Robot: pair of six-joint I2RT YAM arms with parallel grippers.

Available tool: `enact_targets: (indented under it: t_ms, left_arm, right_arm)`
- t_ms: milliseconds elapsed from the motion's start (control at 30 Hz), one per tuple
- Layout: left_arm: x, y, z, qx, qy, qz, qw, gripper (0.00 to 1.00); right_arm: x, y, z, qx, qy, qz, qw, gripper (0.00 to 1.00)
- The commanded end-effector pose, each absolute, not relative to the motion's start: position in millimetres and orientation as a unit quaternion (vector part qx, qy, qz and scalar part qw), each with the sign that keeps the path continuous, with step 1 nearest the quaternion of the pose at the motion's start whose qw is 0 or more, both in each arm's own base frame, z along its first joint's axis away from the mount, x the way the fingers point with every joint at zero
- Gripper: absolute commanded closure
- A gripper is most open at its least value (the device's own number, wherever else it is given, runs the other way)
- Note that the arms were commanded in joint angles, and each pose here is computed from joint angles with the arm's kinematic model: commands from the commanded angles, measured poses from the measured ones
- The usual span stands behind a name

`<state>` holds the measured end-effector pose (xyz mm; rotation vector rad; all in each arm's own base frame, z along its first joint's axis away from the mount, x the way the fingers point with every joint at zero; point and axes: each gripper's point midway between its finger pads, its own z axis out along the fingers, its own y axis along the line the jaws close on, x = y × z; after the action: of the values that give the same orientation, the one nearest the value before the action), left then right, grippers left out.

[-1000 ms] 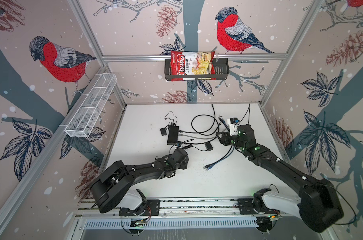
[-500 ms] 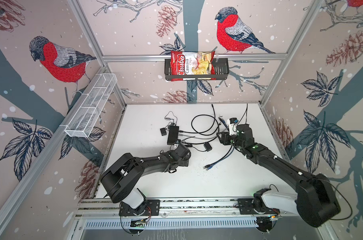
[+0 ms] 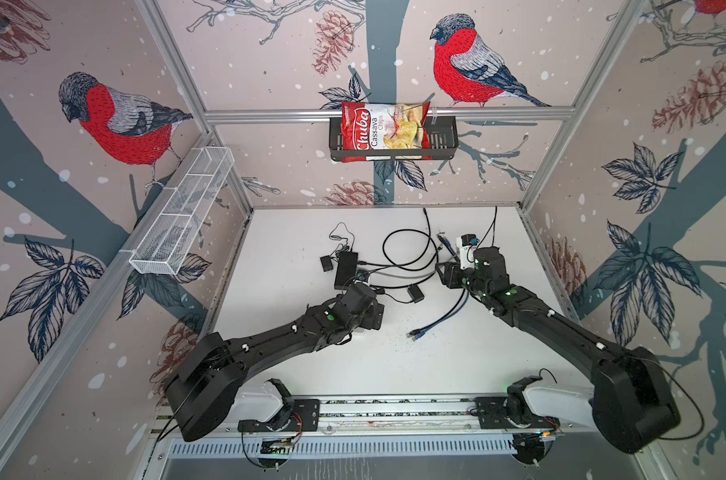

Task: Insert the plug into the switch port
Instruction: 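Open the left gripper toward the blue ethernet cable while the right arm draws back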

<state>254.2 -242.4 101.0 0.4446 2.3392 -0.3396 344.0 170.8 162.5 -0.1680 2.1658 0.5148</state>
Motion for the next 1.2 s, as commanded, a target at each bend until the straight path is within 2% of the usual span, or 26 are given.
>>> enact_targets:
  t_ms: [0,133,267,533,800,1167]
  left_arm:
    - [245.1,-271.8,117.9,0.257,0.866,-0.156,0.399,0.08]
    - [234.3,-306.8,124.2,0.316,0.828,-0.194,0.42,0.11]
    - [222.2,-343.2,119.3,0.389,0.796,-0.193,0.422,0.15]
    - [211.2,-397.3,83.6,0.494,0.769,-0.164,0.371,0.15]
    - [213.9,-417.6,68.2,0.525,0.754,-0.162,0.359,0.16]
    - [215.4,-432.5,62.5,0.545,0.74,-0.169,0.356,0.27]
  right_arm:
    - [352.2,147.8,157.2,-0.021,0.883,0.166,0.439,0.44]
    - [358.0,123.2,152.5,0.03,0.89,0.152,0.428,0.46]
    - [358.1,109.5,144.8,0.046,0.895,0.15,0.418,0.45]
    - [351.7,83.7,159.5,0.058,0.878,0.122,0.458,0.46]
    - [347.9,63.2,164.6,0.085,0.875,0.125,0.46,0.46]
    - [343.9,58.1,158.7,0.086,0.875,0.144,0.454,0.46]
